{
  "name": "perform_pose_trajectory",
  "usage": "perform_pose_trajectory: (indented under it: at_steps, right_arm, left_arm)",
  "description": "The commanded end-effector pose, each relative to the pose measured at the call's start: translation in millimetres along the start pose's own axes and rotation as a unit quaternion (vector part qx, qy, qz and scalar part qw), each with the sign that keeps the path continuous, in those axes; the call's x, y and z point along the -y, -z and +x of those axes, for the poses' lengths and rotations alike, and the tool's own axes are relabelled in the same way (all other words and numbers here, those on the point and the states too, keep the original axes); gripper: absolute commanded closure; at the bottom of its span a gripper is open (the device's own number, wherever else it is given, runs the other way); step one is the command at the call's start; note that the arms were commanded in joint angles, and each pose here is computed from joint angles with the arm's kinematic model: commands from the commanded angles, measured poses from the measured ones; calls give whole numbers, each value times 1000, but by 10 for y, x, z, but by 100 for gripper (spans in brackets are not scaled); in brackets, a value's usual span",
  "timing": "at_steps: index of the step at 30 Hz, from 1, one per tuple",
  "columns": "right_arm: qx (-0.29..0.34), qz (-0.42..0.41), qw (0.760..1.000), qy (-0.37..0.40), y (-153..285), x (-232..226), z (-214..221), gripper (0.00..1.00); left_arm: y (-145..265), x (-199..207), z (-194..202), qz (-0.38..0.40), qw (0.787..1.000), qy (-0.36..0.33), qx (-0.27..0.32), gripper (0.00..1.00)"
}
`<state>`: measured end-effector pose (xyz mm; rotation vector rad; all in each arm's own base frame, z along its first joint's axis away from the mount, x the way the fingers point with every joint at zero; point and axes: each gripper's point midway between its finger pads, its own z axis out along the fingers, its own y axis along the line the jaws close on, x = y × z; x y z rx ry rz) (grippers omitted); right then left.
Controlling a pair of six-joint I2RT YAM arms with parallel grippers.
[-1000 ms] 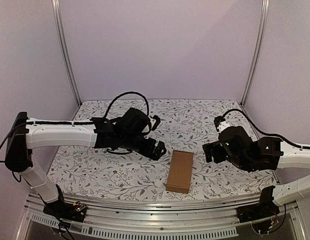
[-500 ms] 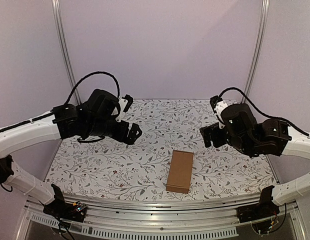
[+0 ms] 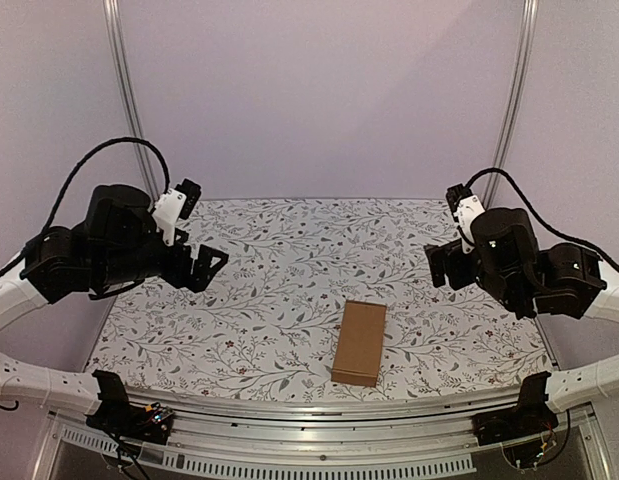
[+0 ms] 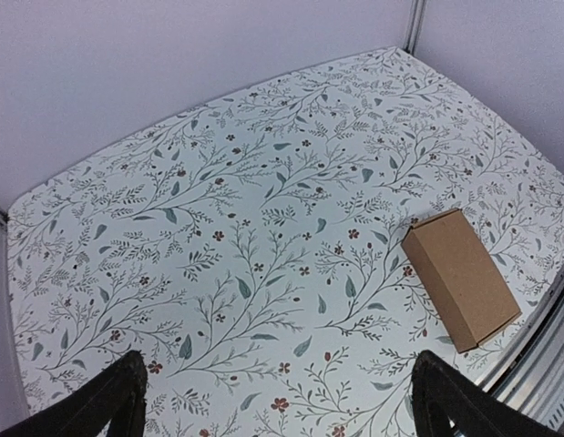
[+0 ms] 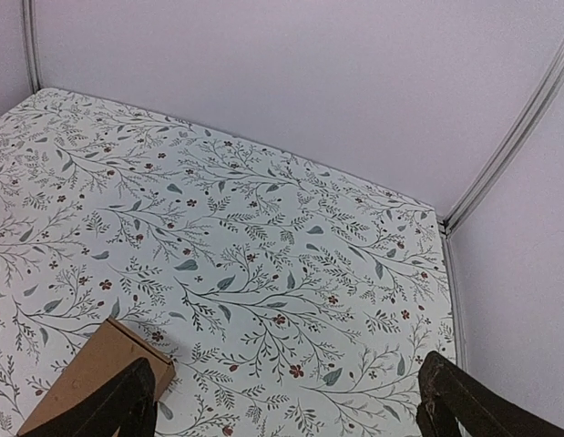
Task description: Fold the paper box
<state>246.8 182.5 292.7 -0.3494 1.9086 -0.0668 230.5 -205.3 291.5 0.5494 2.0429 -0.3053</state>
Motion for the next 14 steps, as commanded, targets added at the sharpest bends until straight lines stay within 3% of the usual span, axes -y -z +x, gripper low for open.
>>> perform_pose_trajectory:
  at_steps: [1,14]
  right_arm:
    - [5,12,1000,-4,-29,20,64,1]
    - [8,16,1000,-13,-41,27,72,1]
  left_arm:
    - [-16,-3,51,8,1000,-15,11,0]
    - [-17,5,78,12,1000,-11,10,0]
